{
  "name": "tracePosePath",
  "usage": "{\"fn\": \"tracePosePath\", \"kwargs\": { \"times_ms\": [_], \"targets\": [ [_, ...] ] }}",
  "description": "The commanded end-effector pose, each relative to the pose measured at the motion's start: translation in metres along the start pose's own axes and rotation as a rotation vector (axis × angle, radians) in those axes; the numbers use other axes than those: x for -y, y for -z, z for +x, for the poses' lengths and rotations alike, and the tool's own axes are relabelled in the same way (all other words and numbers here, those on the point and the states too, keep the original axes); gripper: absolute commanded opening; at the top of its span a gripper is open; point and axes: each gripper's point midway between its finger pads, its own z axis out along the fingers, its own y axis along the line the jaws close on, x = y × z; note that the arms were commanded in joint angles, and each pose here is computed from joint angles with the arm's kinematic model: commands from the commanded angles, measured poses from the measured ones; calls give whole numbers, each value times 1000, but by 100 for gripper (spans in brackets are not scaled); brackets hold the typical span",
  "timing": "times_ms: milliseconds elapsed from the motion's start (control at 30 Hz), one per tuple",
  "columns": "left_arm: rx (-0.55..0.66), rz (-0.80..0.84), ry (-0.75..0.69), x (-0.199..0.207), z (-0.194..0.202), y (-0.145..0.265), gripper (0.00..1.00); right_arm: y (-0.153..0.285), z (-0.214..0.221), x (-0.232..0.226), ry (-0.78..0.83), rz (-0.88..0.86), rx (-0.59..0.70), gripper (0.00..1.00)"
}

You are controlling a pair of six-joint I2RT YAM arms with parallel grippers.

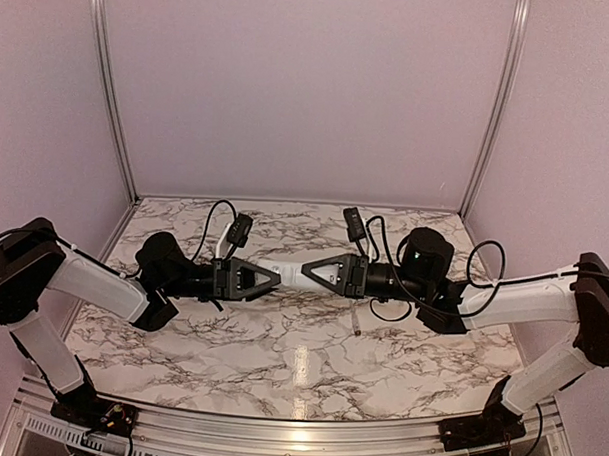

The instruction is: Unload the batteries from the remote control

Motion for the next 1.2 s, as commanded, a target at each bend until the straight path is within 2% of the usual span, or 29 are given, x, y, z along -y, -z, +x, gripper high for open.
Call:
{"fn": "tracePosePath", "kwargs": {
  "times_ms": [0, 200, 433, 700, 1033, 1167],
  "targets": [
    [-9, 14, -34, 7, -6, -4, 59, -10, -14, -13, 4, -75, 18, 0],
    [-14, 14, -36, 9, -7, -4, 42, -12, -14, -9, -5, -68, 14, 0],
    [-26, -5, -31, 5, -5, -5, 39, -15, -13, -8, -19, -77, 4, 0],
    [-26, -13, -20, 1, -5, -6, 28, -16, -8, -6, -31, -84, -15, 0],
    [-27, -12, -14, 0, -5, -7, 25, -18, -3, -7, -32, -98, -41, 0],
    [-29, -13, -13, -2, -4, -7, 35, -19, -2, -5, -30, -98, -47, 0]
  ]
}}
